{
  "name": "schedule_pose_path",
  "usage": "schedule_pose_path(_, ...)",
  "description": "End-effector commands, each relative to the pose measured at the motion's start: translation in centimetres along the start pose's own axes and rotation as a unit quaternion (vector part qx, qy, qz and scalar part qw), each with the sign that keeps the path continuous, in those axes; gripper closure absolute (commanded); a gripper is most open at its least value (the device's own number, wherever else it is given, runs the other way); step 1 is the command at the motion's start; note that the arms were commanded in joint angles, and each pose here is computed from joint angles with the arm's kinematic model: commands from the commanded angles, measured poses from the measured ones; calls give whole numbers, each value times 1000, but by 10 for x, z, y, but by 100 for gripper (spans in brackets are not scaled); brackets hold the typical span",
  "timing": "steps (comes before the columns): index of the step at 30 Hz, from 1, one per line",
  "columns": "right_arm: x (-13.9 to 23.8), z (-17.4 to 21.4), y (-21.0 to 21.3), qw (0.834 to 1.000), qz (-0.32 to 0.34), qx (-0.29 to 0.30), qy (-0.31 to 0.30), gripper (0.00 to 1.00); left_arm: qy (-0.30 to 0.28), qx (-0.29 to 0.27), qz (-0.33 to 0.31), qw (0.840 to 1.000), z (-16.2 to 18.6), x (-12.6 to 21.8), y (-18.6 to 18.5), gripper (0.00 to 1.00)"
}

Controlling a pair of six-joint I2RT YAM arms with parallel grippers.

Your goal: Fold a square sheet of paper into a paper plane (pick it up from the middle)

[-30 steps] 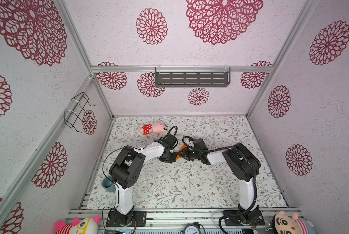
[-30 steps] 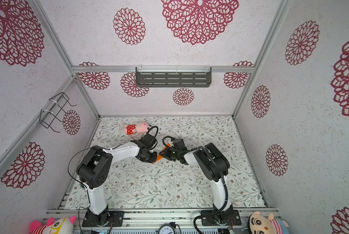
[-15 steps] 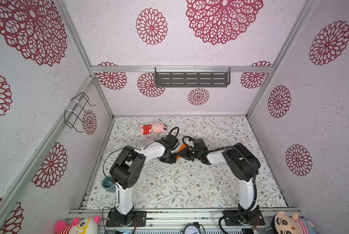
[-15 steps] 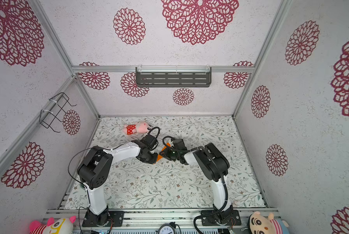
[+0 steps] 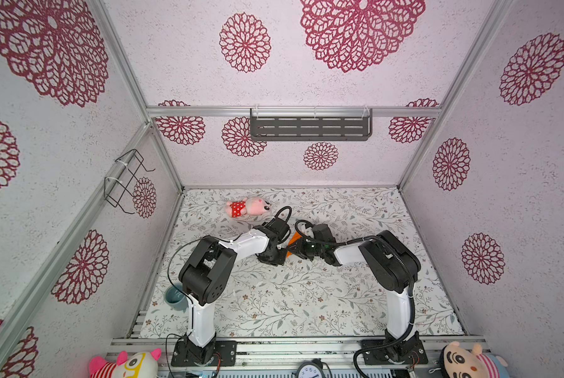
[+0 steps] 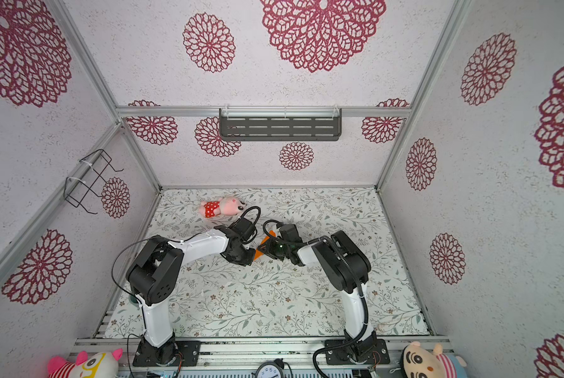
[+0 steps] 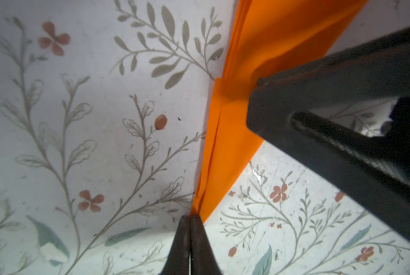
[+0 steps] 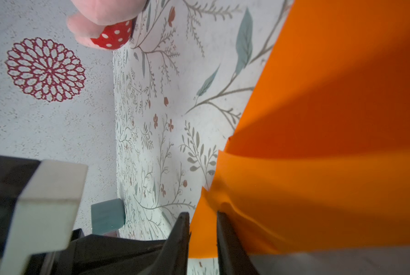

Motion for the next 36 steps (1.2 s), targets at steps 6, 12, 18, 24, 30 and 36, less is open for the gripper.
schedule_pose_path(6,-2,13,-33,996,71,-43,13,74,59,-5,-43,997,23,-15,14,97)
schedule_pose_path(12,-1,11,-34,996,72,-44,10,74,49,-10,-38,998,24,1,14,95)
schedule_pose_path(18,0,11,-34,996,72,-46,9,74,46,-12,-45,998,27,8,18,95)
schedule_pose_path(24,0,12,-33,997,63,-50,7,74,-21,7,31,999,10,33,5,93)
schedule_pose_path(30,0,11,-32,997,57,-50,6,75,-81,50,126,987,-12,37,-7,95)
schedule_pose_path(36,-1,11,-31,997,48,-53,5,75,-80,64,150,983,-27,22,-11,100)
Point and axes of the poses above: each gripper's point midway between its finger pads, its own x axis back along the fingers, its own y axis along the line the jaws close on, z = x × y, the point moved 10 cm from there along x, back along the fingers, and after that the axes turned 10 degrees about x, right-handed, at the moved point
